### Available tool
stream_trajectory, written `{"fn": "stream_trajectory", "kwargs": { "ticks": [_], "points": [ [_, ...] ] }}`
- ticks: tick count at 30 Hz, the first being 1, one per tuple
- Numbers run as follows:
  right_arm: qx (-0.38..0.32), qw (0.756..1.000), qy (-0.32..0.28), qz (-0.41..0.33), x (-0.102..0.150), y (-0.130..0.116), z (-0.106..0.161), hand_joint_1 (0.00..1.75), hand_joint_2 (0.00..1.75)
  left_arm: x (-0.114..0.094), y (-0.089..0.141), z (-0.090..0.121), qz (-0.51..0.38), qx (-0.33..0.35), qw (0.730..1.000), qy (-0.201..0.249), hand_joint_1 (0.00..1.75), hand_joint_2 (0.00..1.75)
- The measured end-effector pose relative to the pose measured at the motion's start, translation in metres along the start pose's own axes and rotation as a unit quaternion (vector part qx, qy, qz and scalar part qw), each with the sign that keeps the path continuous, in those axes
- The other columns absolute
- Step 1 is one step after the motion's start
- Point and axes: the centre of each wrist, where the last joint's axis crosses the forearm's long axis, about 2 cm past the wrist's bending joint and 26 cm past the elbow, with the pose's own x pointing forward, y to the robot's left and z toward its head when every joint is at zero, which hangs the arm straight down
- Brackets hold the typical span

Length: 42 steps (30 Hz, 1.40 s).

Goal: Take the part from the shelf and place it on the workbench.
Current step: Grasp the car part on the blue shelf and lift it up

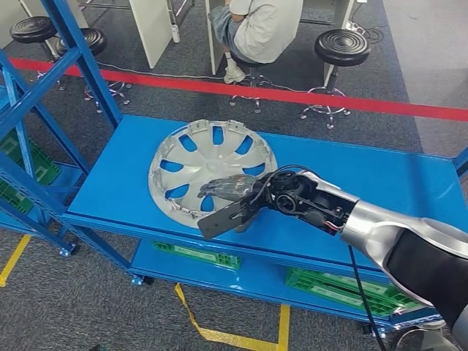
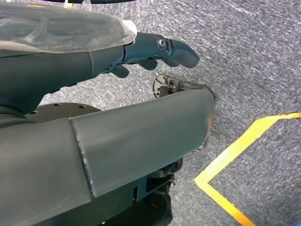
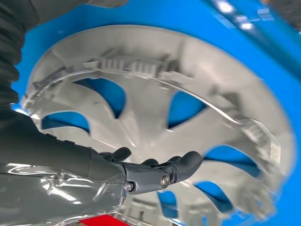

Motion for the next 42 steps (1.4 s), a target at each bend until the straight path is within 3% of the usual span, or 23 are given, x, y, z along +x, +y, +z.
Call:
{"fn": "stream_trajectory", "kwargs": {
  "ticks": [20,42],
  "points": [
    [0.063,0.993,0.069,0.066,-0.027,0.020,-0.002,0.00,1.75,-0.006,0.004,0.001,0.002,0.002,1.000,0.006,0.00,0.00],
    [0.071,0.990,0.050,0.115,-0.014,0.012,-0.019,0.00,1.75,-0.014,0.009,0.002,0.006,0.005,1.000,0.012,0.00,0.00]
  ]
}}
